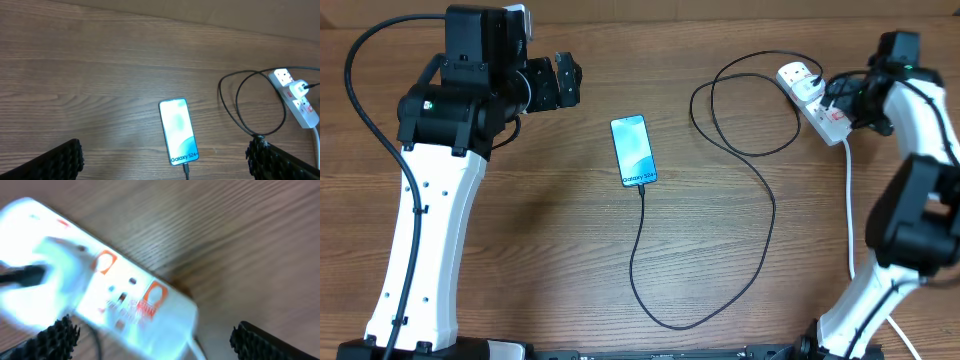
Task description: Plug charger to phone and switch on socket
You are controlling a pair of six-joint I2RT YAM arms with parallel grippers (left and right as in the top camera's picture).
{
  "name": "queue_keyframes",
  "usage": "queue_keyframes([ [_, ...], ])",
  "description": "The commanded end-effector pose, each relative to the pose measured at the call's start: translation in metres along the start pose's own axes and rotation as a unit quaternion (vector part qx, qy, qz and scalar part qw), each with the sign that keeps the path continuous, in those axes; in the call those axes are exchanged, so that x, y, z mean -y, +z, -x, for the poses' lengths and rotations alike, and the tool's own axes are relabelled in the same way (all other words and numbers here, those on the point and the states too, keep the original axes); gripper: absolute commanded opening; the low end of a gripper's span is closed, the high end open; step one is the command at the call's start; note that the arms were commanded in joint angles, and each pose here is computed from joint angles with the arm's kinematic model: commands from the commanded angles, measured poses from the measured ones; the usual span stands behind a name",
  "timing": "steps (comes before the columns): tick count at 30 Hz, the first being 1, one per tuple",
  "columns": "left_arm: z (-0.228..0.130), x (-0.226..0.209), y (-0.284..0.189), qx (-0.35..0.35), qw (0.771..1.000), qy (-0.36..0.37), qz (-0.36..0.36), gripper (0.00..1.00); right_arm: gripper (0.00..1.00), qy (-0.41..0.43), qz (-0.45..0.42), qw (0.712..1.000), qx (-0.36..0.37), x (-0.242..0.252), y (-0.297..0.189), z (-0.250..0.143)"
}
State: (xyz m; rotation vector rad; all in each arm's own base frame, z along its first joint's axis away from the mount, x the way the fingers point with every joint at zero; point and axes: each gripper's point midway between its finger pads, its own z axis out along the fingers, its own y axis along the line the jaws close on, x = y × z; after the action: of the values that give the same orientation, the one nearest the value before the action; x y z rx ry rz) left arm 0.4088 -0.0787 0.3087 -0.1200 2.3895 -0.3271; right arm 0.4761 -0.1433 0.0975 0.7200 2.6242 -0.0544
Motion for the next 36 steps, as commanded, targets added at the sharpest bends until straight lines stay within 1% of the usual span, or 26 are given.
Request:
queue_keyframes([
  [1,0.000,-0.002,0.004,-0.001,1.000,-0.001,0.006,1.00,1.00,0.055,0.013,0.995,0.078,0.003,-0.099,0.021],
  [4,0.000,-0.002,0.004,-0.001,1.000,-0.001,0.006,1.00,1.00,0.111,0.016,0.991,0.075,0.009,-0.148,0.002],
  [6,0.000,-0.002,0.004,-0.001,1.000,-0.001,0.006,1.00,1.00,0.123,0.025,0.990,0.070,0.010,-0.176,-0.013],
  [10,0.000,-0.002,0.004,-0.001,1.000,-0.001,0.006,1.00,1.00,0.108,0.059,0.991,0.059,0.000,-0.224,-0.050],
  [16,0.000,-0.002,0.004,-0.001,1.000,-0.001,0.006,1.00,1.00,0.060,0.106,0.988,0.090,-0.019,-0.275,-0.106],
  [23,0.000,-0.002,0.004,-0.001,1.000,-0.001,0.006,1.00,1.00,0.024,0.153,0.984,0.088,-0.026,-0.293,-0.178],
  [27,0.000,-0.002,0.004,-0.001,1.000,-0.001,0.006,1.00,1.00,0.011,0.186,0.982,0.038,-0.028,-0.299,-0.214],
  [31,0.000,-0.002,0.004,-0.001,1.000,-0.001,0.006,1.00,1.00,0.010,0.182,0.983,0.014,-0.024,-0.298,-0.226],
  [36,0.000,-0.002,0.004,-0.001,1.000,-0.001,0.006,1.00,1.00,0.010,0.177,0.984,0.007,-0.025,-0.294,-0.226],
])
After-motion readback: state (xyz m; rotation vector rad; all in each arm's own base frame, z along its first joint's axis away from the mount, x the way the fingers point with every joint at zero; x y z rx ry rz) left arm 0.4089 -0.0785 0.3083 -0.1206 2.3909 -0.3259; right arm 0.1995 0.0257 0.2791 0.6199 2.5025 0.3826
